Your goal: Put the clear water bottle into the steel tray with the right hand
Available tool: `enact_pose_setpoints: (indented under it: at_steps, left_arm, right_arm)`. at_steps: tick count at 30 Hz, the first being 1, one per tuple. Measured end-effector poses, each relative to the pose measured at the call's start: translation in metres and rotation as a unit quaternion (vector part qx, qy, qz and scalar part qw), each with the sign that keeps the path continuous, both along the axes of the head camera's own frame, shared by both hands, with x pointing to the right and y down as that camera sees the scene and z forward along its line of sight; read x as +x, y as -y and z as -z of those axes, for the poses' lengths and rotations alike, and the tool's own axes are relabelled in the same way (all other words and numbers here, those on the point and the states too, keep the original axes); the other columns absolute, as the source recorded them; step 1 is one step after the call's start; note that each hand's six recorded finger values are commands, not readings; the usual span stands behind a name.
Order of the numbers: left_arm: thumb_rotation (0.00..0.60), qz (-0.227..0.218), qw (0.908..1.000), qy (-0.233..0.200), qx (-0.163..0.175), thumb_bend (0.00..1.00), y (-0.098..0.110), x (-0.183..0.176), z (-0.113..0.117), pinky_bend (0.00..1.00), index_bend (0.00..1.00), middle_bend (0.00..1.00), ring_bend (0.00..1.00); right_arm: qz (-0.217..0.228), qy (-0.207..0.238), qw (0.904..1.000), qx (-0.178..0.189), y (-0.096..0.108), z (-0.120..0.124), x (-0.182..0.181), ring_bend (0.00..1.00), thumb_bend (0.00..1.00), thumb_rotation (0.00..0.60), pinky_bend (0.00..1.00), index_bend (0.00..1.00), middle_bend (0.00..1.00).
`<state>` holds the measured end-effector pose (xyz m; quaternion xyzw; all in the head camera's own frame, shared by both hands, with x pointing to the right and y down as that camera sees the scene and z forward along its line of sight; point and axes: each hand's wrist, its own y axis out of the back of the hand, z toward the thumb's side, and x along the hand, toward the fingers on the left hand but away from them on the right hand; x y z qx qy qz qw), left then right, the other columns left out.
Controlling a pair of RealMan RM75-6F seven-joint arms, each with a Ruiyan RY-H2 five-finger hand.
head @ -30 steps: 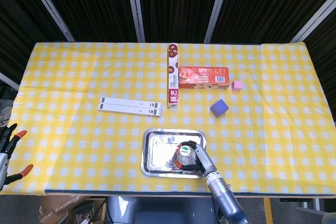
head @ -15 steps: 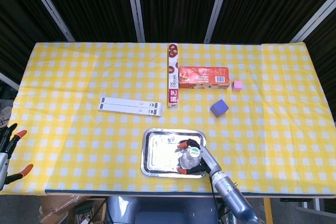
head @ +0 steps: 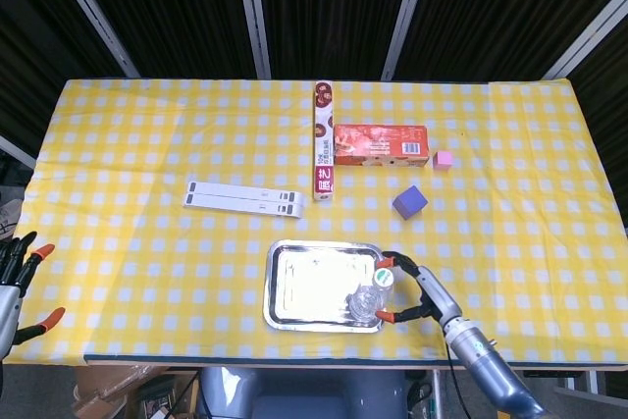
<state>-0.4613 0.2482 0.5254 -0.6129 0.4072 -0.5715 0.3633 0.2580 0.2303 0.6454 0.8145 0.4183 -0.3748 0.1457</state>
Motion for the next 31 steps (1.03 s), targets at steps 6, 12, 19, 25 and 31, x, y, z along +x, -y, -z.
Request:
enact_pose_setpoints:
  at_steps: [6, 12, 19, 25, 31]
  left_arm:
    - [0.600, 0.000, 1.0000, 0.003, 0.001, 0.22, -0.001, 0.001, 0.000, 0.00, 0.14, 0.00, 0.00]
    - [0.600, 0.002, 1.0000, 0.003, 0.003, 0.22, -0.002, 0.001, 0.001, 0.00, 0.14, 0.00, 0.00]
    - [0.600, 0.007, 1.0000, -0.003, 0.005, 0.22, -0.001, -0.002, 0.003, 0.00, 0.14, 0.00, 0.00]
    - [0.600, 0.012, 0.9999, -0.003, 0.004, 0.22, 0.000, -0.007, 0.003, 0.00, 0.14, 0.00, 0.00]
    - [0.600, 0.013, 0.9999, -0.005, 0.004, 0.22, 0.002, -0.007, 0.003, 0.00, 0.14, 0.00, 0.00]
  right_arm:
    - [0.039, -0.026, 0.9989, 0.000, -0.009, 0.017, 0.044, 0.00, 0.11, 0.600, 0.00, 0.29, 0.11]
    - [0.090, -0.070, 0.9926, 0.042, -0.010, 0.037, 0.081, 0.00, 0.11, 0.600, 0.00, 0.25, 0.11]
    - [0.139, -0.195, 0.9549, 0.175, -0.001, 0.044, 0.103, 0.00, 0.11, 0.600, 0.00, 0.21, 0.09]
    - [0.193, -0.381, 0.8552, 0.293, 0.003, 0.047, 0.127, 0.00, 0.11, 0.600, 0.00, 0.21, 0.07]
    - [0.171, -0.499, 0.7867, 0.321, -0.009, 0.052, 0.157, 0.00, 0.11, 0.600, 0.00, 0.21, 0.07]
